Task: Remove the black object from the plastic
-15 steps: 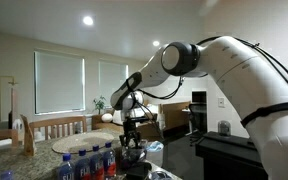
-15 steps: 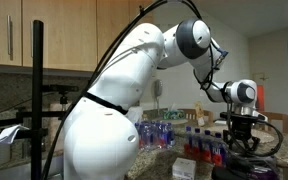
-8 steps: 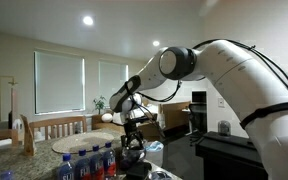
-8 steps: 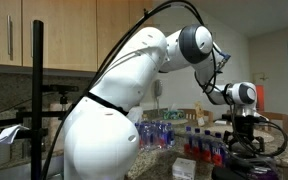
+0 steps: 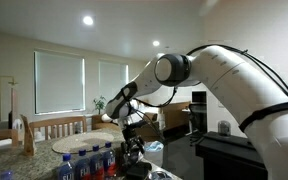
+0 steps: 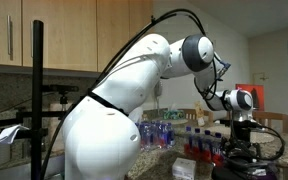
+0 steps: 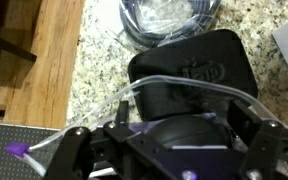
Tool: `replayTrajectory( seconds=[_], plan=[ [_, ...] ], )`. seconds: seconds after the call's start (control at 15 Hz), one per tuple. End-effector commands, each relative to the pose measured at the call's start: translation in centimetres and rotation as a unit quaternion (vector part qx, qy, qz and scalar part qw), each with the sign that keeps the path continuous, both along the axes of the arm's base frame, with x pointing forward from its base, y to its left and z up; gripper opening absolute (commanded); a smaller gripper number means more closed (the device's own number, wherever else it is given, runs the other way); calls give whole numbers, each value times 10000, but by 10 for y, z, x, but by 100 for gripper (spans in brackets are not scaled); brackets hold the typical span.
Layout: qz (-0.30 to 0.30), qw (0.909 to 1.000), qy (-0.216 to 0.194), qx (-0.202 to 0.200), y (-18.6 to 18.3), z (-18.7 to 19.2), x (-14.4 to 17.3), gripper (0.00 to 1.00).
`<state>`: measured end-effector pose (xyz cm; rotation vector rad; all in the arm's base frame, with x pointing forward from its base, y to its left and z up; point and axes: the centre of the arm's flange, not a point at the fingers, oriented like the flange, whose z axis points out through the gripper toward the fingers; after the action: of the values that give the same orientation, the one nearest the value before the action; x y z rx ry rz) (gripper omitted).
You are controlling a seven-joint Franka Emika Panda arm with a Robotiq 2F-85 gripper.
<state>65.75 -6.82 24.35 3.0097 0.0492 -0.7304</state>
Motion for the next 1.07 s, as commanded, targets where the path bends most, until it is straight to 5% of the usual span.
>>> replayTrajectory(
  seconds=[0.0,0.33,0.73,1.0],
  plan=[
    [-161,9994,-240,-192,-3,-2,8,75],
    [-226,9971,-695,-216,-3,4,15,47],
    [-218,9966,-778,-154,-3,4,16,12],
    [-245,9961,-841,-112,-4,5,16,3]
  ],
)
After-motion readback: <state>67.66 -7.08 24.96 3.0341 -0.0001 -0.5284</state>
